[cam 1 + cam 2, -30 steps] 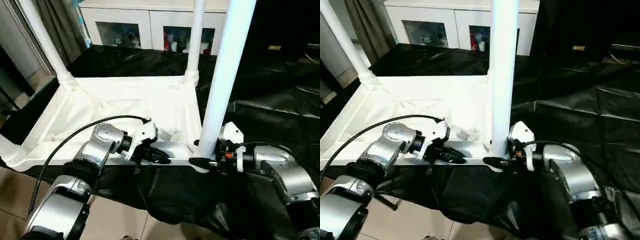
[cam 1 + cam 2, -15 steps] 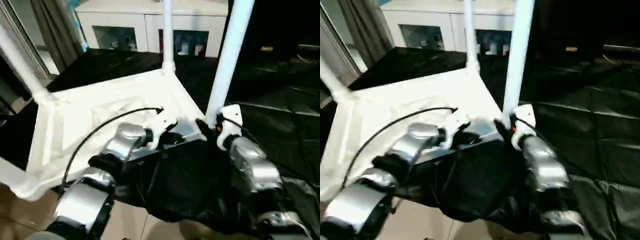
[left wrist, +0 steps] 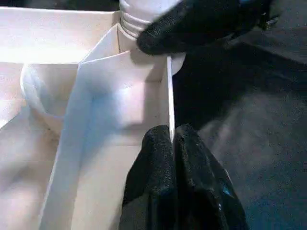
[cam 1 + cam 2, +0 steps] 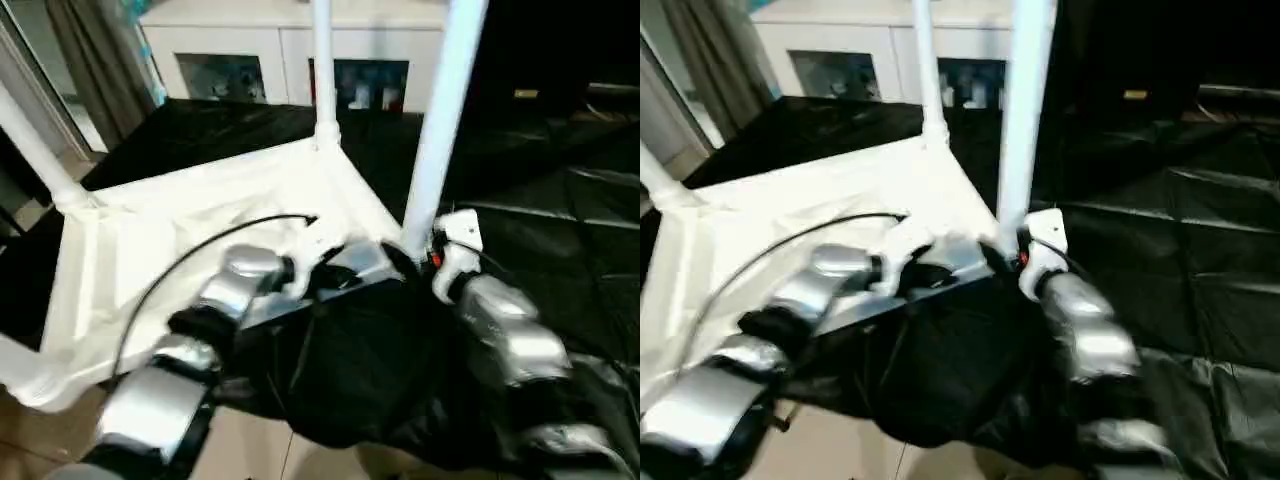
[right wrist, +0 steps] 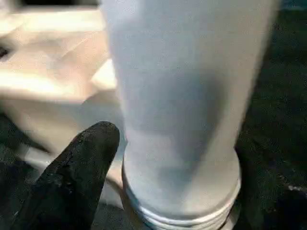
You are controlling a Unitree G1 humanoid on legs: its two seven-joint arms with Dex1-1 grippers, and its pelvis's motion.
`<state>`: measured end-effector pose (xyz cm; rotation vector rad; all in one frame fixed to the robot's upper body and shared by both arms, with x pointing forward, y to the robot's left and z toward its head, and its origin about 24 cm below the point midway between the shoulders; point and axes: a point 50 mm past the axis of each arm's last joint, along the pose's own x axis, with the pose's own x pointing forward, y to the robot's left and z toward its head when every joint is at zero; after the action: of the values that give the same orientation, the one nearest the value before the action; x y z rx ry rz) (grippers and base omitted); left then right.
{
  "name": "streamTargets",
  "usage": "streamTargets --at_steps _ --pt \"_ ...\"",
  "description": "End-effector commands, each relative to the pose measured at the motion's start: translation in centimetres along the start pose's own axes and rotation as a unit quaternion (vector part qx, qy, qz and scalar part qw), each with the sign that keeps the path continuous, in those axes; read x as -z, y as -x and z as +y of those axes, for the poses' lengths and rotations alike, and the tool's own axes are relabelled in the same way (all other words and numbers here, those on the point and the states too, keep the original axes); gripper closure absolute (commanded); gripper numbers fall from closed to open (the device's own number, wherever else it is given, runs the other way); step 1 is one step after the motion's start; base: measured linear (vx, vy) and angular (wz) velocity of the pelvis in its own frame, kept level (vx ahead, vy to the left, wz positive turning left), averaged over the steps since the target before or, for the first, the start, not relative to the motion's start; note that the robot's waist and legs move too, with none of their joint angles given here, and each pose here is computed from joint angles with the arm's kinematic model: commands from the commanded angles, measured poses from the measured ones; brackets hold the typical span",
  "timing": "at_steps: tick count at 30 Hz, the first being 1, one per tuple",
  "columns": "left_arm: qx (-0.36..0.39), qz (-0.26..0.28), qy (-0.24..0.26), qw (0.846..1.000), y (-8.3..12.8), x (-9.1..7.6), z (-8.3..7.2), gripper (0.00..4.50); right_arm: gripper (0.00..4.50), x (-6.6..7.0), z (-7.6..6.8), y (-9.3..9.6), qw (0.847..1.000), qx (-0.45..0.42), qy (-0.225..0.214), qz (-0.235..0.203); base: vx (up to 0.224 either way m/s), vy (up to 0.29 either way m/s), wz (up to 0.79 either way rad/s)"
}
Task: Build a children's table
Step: Rotate leg to tighten
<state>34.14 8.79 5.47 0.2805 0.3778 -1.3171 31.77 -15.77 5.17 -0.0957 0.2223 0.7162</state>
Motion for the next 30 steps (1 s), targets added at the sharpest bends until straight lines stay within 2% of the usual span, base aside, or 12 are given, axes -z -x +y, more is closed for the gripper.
streamTargets --at_steps 1,4,10,12,14,17,18,23,25,27,30 --pt "0.074 -0.026 -0.033 0.996 -1.0 -1.2 -1.2 4.50 0.79 0.4 3.4 -0.9 0.991 -0.131 0.022 0.017 0.000 0.000 0.00" --pt "0.109 -0.009 -0.038 0.993 0.4 -0.5 -1.4 4.50 0.79 0.6 3.0 1.1 0.982 -0.181 0.039 0.036 0.000 0.000 0.00" --pt "0.155 0.005 -0.036 0.987 2.0 0.2 -1.8 4.50 0.79 0.3 2.2 3.1 0.972 -0.224 0.043 0.052 0.000 0.000 0.00" --pt "0.169 0.011 -0.036 0.985 2.6 0.4 -2.0 4.50 1.10 0.1 1.9 3.6 0.970 -0.235 0.043 0.054 0.000 0.000 0.00" --pt "0.171 0.012 -0.035 0.985 2.8 0.5 -2.0 4.50 1.22 0.0 1.9 3.7 0.968 -0.240 0.041 0.055 0.000 0.000 0.00" --pt "0.162 0.006 -0.033 0.986 2.6 0.5 -2.0 4.50 1.35 0.1 2.3 3.5 0.966 -0.248 0.036 0.056 0.000 0.000 0.00" --pt "0.160 0.005 -0.033 0.987 2.5 0.5 -2.0 4.50 1.53 0.2 2.4 3.5 0.966 -0.249 0.035 0.056 0.000 0.000 0.00" --pt "0.104 -0.008 -0.030 0.994 1.4 0.1 -1.6 4.50 1.77 1.0 3.1 2.5 0.974 -0.217 0.015 0.059 0.000 0.000 0.00" --pt "0.052 -0.012 -0.022 0.998 0.6 -0.3 -1.0 4.50 1.78 1.7 3.0 1.5 0.986 -0.151 0.004 0.064 0.000 0.000 0.00" --pt "0.022 -0.016 -0.016 1.000 0.1 -0.5 -0.6 4.50 1.79 2.0 2.9 0.8 0.992 -0.110 -0.004 0.065 0.000 0.000 0.00" --pt "-0.051 -0.029 0.002 0.998 -1.5 -1.5 0.1 4.50 1.80 2.8 2.7 -1.2 0.996 0.015 -0.045 0.070 0.000 0.000 0.00"
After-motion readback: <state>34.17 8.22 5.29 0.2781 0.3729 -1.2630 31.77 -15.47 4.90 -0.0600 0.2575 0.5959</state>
